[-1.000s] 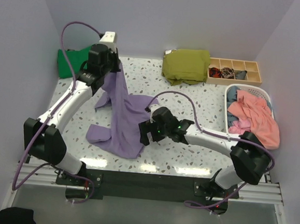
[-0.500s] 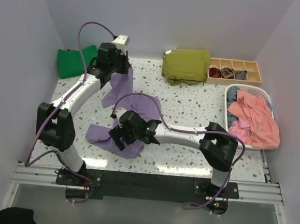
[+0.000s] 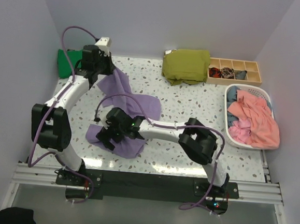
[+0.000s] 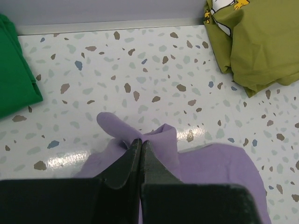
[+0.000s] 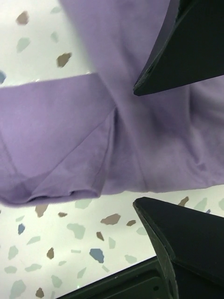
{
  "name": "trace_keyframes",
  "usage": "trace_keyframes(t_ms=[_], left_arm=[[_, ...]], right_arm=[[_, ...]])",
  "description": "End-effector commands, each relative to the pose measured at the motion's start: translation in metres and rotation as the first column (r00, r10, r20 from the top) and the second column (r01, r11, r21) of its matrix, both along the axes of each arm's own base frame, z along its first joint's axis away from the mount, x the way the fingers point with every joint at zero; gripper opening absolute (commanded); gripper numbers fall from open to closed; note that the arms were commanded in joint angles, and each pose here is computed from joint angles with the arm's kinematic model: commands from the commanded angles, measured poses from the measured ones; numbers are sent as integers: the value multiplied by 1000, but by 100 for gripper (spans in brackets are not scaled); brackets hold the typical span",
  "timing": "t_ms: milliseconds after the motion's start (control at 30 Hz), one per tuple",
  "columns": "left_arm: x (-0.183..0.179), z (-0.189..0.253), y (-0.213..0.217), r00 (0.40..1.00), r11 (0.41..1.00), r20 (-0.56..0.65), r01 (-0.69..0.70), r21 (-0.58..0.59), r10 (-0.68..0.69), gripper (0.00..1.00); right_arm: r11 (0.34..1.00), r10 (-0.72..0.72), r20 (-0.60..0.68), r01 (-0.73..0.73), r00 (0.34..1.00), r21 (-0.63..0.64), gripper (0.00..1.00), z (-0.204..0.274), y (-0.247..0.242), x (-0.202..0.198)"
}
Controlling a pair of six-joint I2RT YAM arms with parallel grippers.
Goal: Fold and stack the t-shirts
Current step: Flatten out the tshirt
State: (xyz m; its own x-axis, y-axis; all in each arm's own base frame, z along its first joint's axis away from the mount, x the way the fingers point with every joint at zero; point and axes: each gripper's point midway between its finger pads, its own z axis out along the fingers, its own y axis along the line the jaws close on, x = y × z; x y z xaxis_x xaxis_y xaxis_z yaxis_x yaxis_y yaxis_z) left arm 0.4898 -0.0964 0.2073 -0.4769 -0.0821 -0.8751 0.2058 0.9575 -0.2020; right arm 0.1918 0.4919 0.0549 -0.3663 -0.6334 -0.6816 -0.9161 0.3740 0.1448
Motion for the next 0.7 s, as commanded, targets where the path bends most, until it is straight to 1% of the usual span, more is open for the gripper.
trace_keyframes(t_ms=[0,33,200,233,300,333,400,533,567,633,667], left_arm=[[1,40,-4,992,998,114,51,-20,-48,0],[2,43,-5,991,998,120,56,-17,-53,0],[3,39,-3,992,997,101,73,-5,-72,0],[3,40,-2,992,997,104,74,-8,-73,0],[3,39,-1,992,997,100,79,-8,-78,0],[4,36,0,992,997,95,79,-6,-78,0],[4,35,3,993,997,90,75,-4,-75,0],[4,26,6,995,997,68,72,-1,-71,0],[4,26,6,995,997,67,71,-2,-71,0],[4,22,7,996,998,62,70,-5,-70,0],[5,21,7,996,998,60,68,-6,-67,0]], right_arm=[[984,160,62,-164,985,71,95,27,35,-12],[980,173,73,-179,982,86,95,35,43,-12],[967,249,48,-251,967,43,95,24,52,-20],[966,253,42,-254,967,37,93,19,55,-19],[968,252,22,-252,967,16,86,12,54,-20],[967,254,17,-254,967,9,80,7,56,-20],[971,238,4,-238,971,-14,75,1,53,-19],[977,208,6,-207,978,-60,74,-12,40,-17],[980,196,23,-194,980,-52,67,-8,40,-14],[980,191,23,-190,981,-54,48,-11,36,-15],[982,183,31,-181,983,-54,25,-9,34,-15]])
